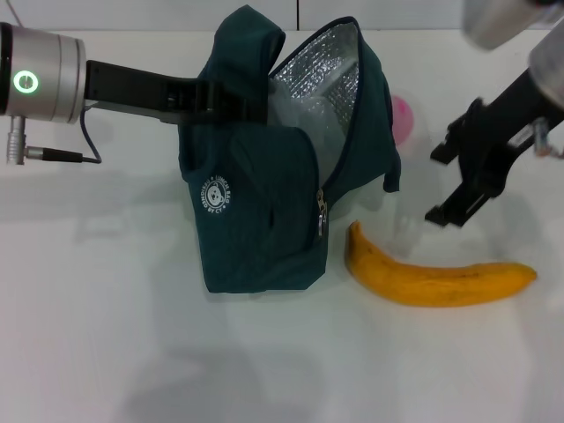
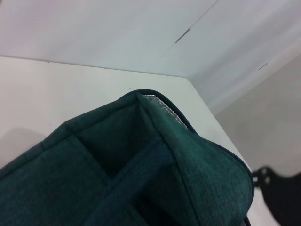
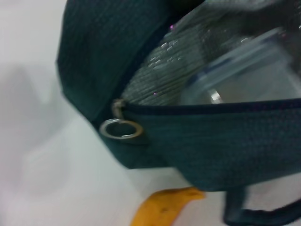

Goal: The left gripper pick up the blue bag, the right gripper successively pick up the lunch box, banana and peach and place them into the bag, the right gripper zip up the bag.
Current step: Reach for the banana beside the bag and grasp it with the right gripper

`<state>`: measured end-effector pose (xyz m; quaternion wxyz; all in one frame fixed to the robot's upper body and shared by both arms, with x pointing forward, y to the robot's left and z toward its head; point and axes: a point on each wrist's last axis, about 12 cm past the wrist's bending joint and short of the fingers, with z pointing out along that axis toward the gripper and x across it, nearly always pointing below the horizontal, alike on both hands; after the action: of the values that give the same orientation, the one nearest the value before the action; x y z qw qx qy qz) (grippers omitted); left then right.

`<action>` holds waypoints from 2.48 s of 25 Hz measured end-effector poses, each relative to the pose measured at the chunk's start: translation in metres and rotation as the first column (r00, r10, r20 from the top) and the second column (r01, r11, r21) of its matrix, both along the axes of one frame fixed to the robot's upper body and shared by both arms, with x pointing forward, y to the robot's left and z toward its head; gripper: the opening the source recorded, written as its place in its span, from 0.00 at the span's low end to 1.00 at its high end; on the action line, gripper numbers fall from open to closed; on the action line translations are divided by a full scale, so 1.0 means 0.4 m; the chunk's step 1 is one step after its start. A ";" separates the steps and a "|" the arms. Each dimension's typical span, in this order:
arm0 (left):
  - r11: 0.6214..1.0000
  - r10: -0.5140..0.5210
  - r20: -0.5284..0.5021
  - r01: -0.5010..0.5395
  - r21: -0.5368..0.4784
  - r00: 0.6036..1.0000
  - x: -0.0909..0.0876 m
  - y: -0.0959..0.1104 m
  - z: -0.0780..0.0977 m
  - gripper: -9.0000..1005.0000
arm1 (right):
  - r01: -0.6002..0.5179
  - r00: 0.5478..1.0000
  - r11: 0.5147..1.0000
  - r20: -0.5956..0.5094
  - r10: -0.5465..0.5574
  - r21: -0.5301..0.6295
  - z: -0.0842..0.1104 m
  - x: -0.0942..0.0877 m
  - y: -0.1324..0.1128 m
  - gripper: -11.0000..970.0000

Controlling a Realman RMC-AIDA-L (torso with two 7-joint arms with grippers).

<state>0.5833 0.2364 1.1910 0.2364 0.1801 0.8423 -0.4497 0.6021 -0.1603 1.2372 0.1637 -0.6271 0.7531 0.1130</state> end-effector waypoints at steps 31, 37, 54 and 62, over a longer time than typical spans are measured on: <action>1.000 -0.022 0.014 0.022 0.002 1.000 0.006 -0.014 0.010 0.05 | -0.068 0.990 0.987 -0.132 0.048 -0.149 -0.122 -0.051 0.105 0.89; 1.000 -0.026 0.013 0.026 0.002 1.000 0.006 -0.018 0.010 0.05 | -0.061 0.979 0.990 -0.200 0.035 -0.126 -0.137 -0.050 0.117 0.89; 1.000 -0.023 0.001 0.023 -0.003 1.000 0.004 -0.017 0.002 0.05 | -0.079 0.988 0.979 -0.144 0.052 -0.187 -0.173 -0.057 0.145 0.88; 1.000 -0.020 -0.003 0.020 -0.003 1.000 0.001 -0.013 -0.001 0.05 | -0.073 0.989 0.979 -0.138 0.047 -0.190 -0.179 -0.054 0.144 0.88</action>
<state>0.5837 0.2311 1.1905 0.2308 0.1875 0.8402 -0.4535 0.5804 -0.1025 1.1655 0.0478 -0.6535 0.7506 0.0853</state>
